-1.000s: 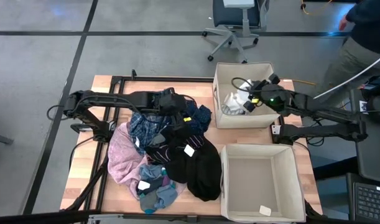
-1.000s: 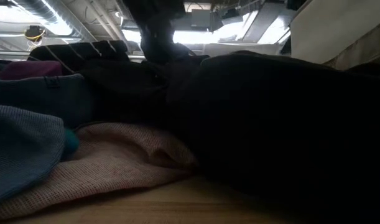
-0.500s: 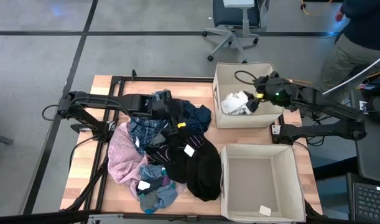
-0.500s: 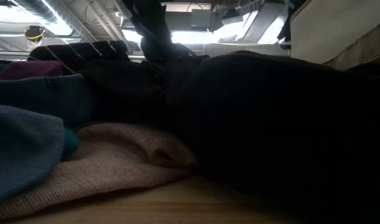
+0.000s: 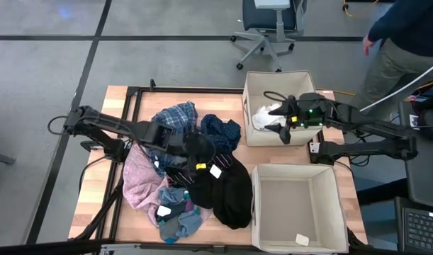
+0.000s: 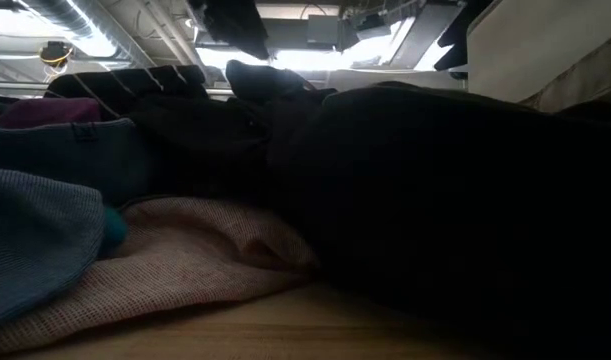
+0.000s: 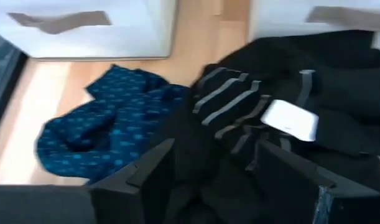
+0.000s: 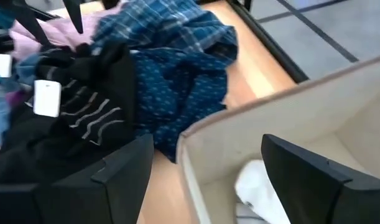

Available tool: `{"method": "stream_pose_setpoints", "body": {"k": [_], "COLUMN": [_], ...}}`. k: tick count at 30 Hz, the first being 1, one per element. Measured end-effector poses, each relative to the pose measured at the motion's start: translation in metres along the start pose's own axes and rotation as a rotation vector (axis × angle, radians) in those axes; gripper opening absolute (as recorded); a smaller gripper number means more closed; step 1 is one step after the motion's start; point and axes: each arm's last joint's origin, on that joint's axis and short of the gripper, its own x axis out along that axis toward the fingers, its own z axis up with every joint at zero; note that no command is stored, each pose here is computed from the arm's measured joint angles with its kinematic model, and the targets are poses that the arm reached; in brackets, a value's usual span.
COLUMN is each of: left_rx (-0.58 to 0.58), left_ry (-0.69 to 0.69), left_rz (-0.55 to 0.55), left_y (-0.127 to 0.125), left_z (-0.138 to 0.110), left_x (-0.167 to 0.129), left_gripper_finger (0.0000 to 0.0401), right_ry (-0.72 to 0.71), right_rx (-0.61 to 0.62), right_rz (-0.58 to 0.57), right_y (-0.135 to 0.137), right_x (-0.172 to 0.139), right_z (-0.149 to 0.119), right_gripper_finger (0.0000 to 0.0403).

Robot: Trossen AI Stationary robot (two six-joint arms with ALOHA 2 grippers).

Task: Sort clothes
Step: Put the right striped black sock into the top laundry organizer

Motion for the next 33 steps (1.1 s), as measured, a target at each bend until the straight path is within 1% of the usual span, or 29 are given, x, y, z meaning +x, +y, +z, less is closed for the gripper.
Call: {"method": "stream_pose_setpoints", "body": {"k": [4, 8, 10, 12, 16, 18, 20, 26, 27, 31, 33], "left_rx": [0.008, 0.028, 0.016, 0.009, 0.014, 0.021, 0.028, 0.101, 0.113, 0.165, 0.187], "left_ry": [-0.051, -0.007, 0.012, 0.003, 0.028, 0.036, 0.023, -0.031, -0.037, -0.086, -0.137], "left_rz": [-0.045, -0.063, -0.067, -0.073, -0.064, -0.056, -0.052, -0.023, -0.005, 0.079, 0.132], "left_y": [-0.018, -0.035, -0.040, -0.045, -0.048, -0.047, -0.045, -0.037, -0.035, -0.026, -0.020], "left_z": [0.000, -0.015, -0.022, -0.025, -0.031, -0.032, -0.030, -0.021, -0.019, -0.009, 0.000], "left_x": [0.002, 0.020, 0.029, 0.036, 0.050, 0.054, 0.054, 0.052, 0.051, 0.043, 0.035], "left_gripper_finger": [0.0208, 0.0207, 0.0207, 0.0207, 0.0199, 0.0180, 0.0148, 0.0021, 0.0012, 0.0014, 0.0008], "right_ry": [-0.022, -0.059, -0.078, -0.097, -0.106, -0.107, -0.108, -0.106, -0.108, -0.118, -0.124], "right_rx": [-0.004, -0.028, -0.042, -0.053, -0.065, -0.071, -0.078, -0.110, -0.120, -0.161, -0.190], "right_rz": [0.053, 0.088, 0.104, 0.122, 0.108, 0.096, 0.092, 0.097, 0.097, 0.121, 0.152], "right_y": [0.002, 0.010, 0.014, 0.018, 0.022, 0.022, 0.022, 0.022, 0.023, 0.024, 0.026], "right_x": [0.003, 0.004, 0.004, 0.003, 0.003, 0.003, 0.003, 0.004, 0.005, 0.013, 0.019], "right_z": [0.000, 0.003, 0.005, 0.006, 0.006, 0.006, 0.006, 0.006, 0.007, 0.010, 0.012], "right_gripper_finger": [0.0299, 0.0298, 0.0298, 0.0298, 0.0298, 0.0298, 0.0298, 0.0298, 0.0298, 0.0298, 0.0298]}}
